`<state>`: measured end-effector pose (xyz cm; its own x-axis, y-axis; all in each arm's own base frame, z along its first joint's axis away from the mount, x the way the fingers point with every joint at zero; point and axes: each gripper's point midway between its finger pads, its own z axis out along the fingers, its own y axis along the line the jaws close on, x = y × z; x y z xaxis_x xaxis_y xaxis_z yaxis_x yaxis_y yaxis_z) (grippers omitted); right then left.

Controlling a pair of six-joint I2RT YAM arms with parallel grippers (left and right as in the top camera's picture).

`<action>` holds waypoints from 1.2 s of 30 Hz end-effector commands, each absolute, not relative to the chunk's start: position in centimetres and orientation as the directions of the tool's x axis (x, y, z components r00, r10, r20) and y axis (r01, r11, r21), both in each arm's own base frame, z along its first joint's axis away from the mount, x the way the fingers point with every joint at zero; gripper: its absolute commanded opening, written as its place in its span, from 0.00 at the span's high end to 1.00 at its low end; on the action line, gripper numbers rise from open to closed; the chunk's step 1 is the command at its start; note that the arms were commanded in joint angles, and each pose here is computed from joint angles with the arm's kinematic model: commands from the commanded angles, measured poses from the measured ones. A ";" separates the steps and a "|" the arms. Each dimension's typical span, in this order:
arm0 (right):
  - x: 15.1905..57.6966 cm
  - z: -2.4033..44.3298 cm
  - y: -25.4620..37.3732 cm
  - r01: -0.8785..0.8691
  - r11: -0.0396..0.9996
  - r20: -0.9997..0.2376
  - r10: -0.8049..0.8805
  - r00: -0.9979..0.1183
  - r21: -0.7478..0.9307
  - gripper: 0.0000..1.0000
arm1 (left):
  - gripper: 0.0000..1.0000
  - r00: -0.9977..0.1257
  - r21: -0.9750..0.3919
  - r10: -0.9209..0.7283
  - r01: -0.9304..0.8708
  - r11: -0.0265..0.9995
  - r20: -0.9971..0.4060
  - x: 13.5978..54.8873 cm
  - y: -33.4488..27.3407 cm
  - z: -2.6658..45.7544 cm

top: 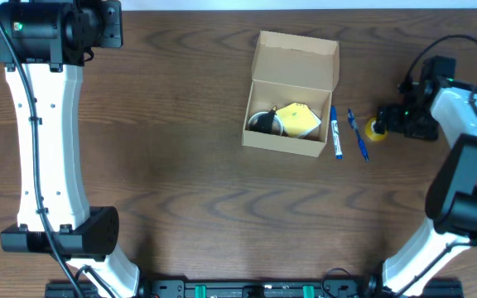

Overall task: Pack container
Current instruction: 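Move the right gripper down over the yellow clear tape roll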

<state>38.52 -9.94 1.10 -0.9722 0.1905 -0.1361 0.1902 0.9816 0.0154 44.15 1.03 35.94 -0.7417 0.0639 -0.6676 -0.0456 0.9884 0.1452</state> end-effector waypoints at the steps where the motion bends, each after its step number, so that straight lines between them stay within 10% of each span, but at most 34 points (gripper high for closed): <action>1: 38.2 0.5 -9.8 0.191 0.981 -0.114 0.188 -0.976 -0.018 0.07 | 0.43 -0.725 0.130 0.050 -0.055 0.990 -0.687 43.7 1.1 37.0; 36: 37.8 0.5 -11.1 0.229 0.973 -0.111 0.225 -0.968 -0.023 0.17 | 0.43 -0.725 0.130 0.050 -0.054 0.990 -0.686 43.7 1.1 37.0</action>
<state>38.08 -10.99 1.06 -0.9690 0.2121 -0.1270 0.2169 0.9759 -0.0256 44.15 1.03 35.94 -0.7420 0.0639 -0.6674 -0.0453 0.9884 0.1450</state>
